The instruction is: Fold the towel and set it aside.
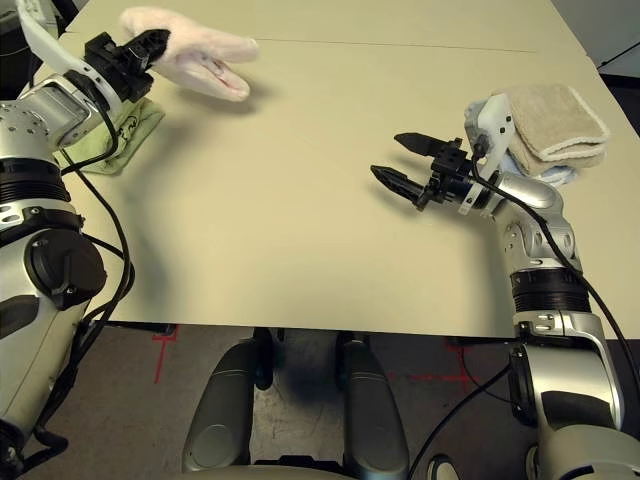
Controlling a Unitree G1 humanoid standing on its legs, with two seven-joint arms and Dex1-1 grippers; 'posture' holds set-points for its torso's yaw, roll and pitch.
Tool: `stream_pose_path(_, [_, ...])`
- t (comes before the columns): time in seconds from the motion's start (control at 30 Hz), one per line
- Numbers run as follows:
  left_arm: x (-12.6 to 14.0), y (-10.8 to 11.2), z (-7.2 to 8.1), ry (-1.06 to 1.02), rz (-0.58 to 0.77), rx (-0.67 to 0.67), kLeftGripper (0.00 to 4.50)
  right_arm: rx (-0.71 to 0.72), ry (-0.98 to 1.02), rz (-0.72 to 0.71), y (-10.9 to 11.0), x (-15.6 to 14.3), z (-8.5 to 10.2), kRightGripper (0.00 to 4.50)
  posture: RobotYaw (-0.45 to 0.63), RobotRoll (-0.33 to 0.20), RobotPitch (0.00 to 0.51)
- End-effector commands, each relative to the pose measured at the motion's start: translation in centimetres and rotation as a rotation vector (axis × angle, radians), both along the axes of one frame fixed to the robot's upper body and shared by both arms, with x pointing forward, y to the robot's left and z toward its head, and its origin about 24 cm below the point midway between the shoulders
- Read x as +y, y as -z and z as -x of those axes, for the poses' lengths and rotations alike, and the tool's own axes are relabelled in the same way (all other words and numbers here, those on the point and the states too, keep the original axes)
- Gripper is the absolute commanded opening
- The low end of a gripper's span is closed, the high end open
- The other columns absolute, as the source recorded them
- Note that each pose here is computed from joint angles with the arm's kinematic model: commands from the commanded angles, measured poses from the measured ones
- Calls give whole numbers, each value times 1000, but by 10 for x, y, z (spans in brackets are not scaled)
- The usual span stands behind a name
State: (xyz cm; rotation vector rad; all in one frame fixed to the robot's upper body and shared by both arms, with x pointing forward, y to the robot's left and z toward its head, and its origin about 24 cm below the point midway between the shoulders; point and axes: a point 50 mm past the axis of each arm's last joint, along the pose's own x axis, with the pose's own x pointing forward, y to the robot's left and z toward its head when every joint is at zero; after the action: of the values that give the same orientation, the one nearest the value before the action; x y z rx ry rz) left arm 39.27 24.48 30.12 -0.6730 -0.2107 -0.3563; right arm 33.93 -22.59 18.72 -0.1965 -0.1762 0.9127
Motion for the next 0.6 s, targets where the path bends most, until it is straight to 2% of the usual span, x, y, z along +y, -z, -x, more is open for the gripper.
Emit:
stream_pose_path(0.03, [16, -8, 2, -106, 11, -44, 37, 12, -3, 6, 3, -1, 1, 4500, 136, 0, 238])
stream_pose_path(0.23, [45, -5, 9, -280, 21, -86, 37, 10, 6, -7, 2, -1, 1, 4500, 137, 0, 239])
stream_pose_path(0.47, [54, 6, 19, -299, 25, -89, 37, 12, -92, -113, -11, 17, 2, 4500, 150, 0, 240])
stream_pose_path(0.6, [58, 6, 25, -316, 44, -114, 37, 8, -153, -124, -20, 30, 3, 4500, 156, 0, 238])
